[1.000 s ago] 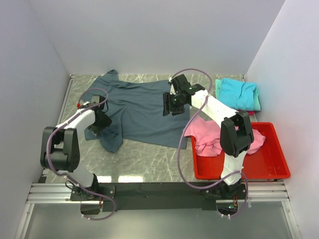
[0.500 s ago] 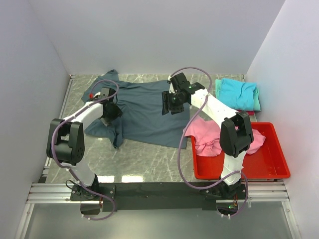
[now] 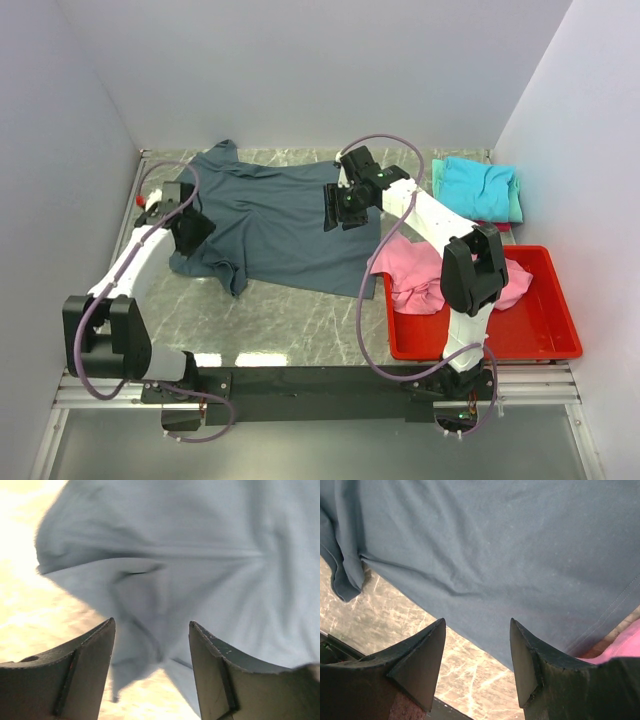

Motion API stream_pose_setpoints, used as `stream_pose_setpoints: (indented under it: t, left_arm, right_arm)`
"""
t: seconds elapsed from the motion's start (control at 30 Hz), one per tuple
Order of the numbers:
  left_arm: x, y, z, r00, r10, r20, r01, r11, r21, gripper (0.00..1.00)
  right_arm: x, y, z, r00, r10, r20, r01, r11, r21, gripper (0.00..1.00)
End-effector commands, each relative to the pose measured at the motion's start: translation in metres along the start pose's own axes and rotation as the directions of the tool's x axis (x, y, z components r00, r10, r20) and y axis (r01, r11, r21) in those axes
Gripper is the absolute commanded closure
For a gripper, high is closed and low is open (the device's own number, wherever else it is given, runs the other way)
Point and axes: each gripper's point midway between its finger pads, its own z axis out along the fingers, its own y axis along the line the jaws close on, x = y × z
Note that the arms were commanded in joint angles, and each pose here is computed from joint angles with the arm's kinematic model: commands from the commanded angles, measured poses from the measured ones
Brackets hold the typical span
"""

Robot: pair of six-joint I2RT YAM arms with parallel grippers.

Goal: Fold and stack the t-shirts
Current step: Flatten the tshirt out

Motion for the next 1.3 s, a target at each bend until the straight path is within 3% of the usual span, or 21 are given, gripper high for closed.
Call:
stream_pose_setpoints:
  t: [0.0, 0.13, 0.53, 1.17, 1.27]
  left_arm:
    - [0.018, 0.023, 0.015, 0.997, -0.021, -0.068, 0.018, 0.999, -0.037, 0.35]
    - [0.019, 0.018, 0.023, 0.997, -0.012, -0.072, 0.012, 1.0, 0.004, 0.39]
    - [0.018, 0.033, 0.06, 0.995, 0.002, -0.097, -0.008, 0.998, -0.056, 0.5]
    - [0.027, 0.025, 0.079, 0.99, -0.011, -0.138, 0.007, 1.0, -0.027, 0.55]
    - [0.026, 0.027, 0.079, 0.99, -0.013, -0.139, 0.008, 0.999, -0.038, 0.67]
  right_arm:
    - [-0.003, 0.011, -0.003, 1.0, -0.031, 0.006, 0.031, 0.999, -0.025, 0.39]
    - [-0.004, 0.012, -0.006, 0.999, -0.036, 0.007, 0.036, 0.999, -0.024, 0.39]
    - [0.003, 0.012, -0.008, 1.0, -0.029, 0.002, 0.029, 0.999, -0.019, 0.39]
    - [0.003, 0.014, -0.008, 1.0, -0.023, -0.007, 0.023, 0.999, -0.024, 0.39]
    - [0.004, 0.013, -0.007, 1.0, -0.024, -0.011, 0.023, 0.999, -0.021, 0.39]
